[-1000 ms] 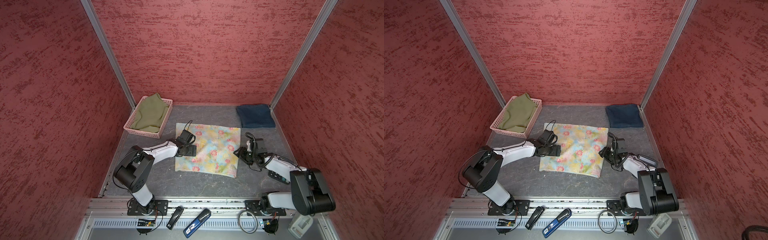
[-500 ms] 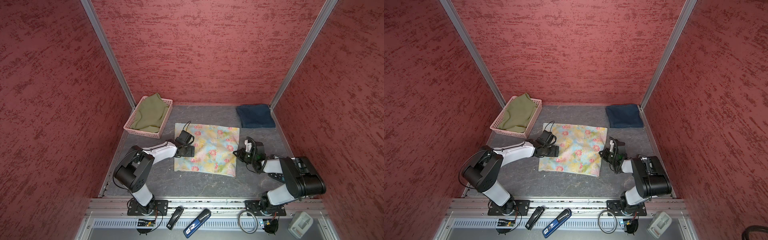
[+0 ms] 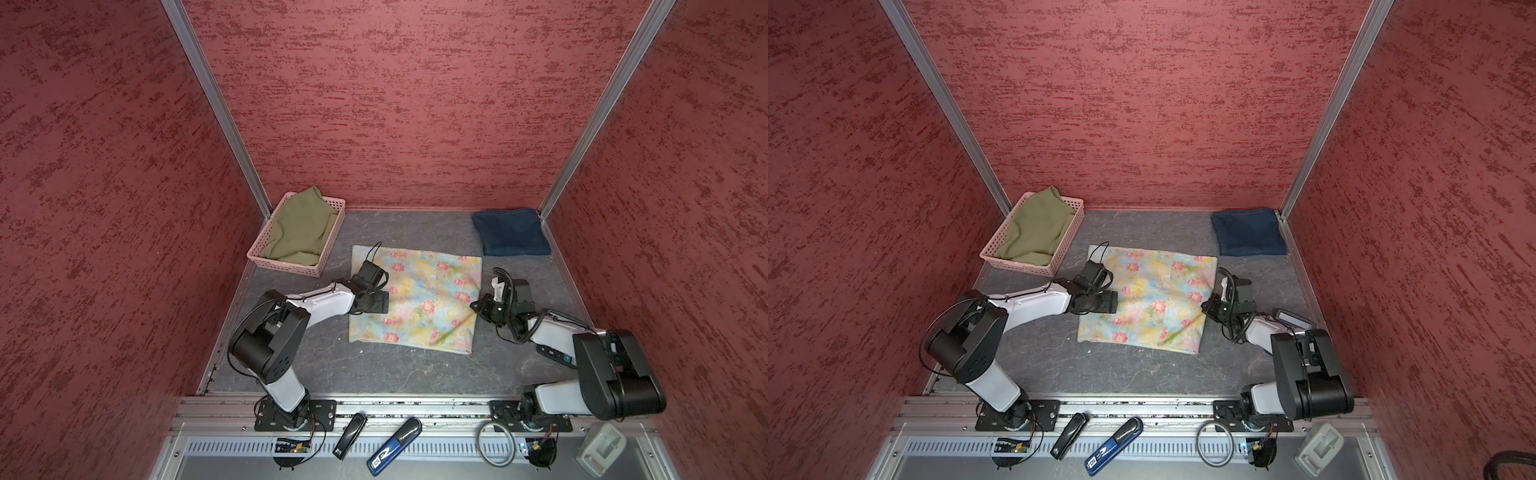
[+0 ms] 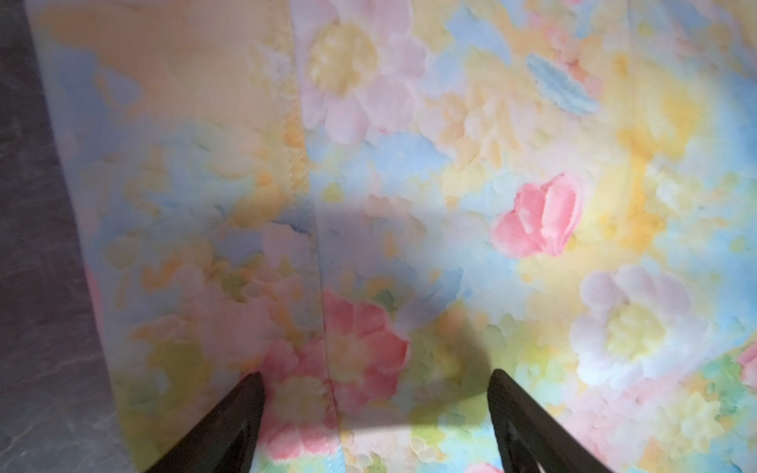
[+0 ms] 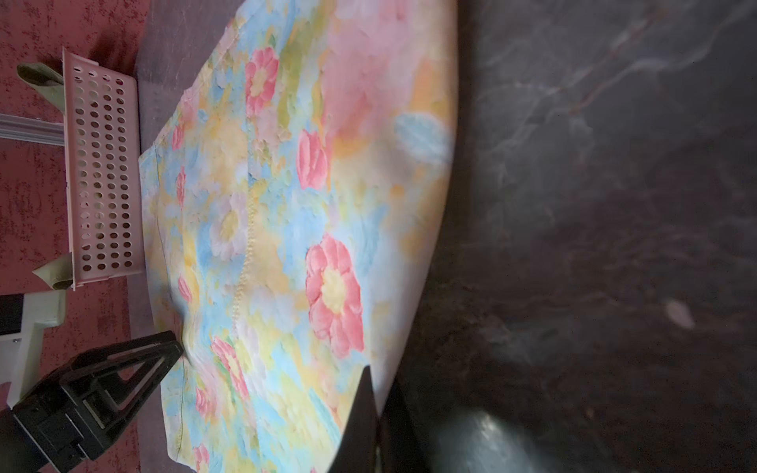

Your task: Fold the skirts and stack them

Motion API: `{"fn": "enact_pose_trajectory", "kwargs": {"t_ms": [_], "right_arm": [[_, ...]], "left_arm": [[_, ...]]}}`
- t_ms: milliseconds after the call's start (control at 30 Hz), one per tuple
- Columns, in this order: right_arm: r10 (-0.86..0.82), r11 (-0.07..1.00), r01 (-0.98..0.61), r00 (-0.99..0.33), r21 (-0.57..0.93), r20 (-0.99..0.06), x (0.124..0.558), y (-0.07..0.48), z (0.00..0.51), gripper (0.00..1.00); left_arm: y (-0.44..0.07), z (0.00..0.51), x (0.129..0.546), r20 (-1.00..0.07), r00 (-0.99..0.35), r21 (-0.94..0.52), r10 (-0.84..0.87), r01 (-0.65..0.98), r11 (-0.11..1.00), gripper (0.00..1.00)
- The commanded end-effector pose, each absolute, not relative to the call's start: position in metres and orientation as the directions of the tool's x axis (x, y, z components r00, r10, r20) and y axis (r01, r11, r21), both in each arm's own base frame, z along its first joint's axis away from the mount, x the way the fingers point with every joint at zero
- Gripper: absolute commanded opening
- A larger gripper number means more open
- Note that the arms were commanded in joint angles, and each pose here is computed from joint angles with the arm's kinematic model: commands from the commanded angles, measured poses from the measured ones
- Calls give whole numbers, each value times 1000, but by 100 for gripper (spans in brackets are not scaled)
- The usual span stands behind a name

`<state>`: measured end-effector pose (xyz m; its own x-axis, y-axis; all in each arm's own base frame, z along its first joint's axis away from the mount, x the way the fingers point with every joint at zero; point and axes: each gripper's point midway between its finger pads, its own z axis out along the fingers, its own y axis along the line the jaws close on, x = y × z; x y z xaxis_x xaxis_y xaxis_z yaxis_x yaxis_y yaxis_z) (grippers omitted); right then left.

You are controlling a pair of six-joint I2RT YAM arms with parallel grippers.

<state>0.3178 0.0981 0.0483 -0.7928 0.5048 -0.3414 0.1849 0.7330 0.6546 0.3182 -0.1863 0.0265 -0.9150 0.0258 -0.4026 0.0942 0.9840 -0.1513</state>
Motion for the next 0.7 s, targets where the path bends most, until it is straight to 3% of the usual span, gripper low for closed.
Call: {"fn": "enact_pose_trajectory", "kwargs": {"t_ms": [0,333,667], "right_arm": [[486,789,192,-776,583,-402,326,85,70,0],[397,859,146,-796,491,-457,347,92,122,0],[355,896,189,-849,401,-392,339,91,94,0]], "left_arm": [[-181,8,310,-357,-934,-135,21,74,988,85],[-214,4,304,-345,-938,-188,33,103,977,84],[-218,13,306,-369,-929,-202,32,113,973,84]]}}
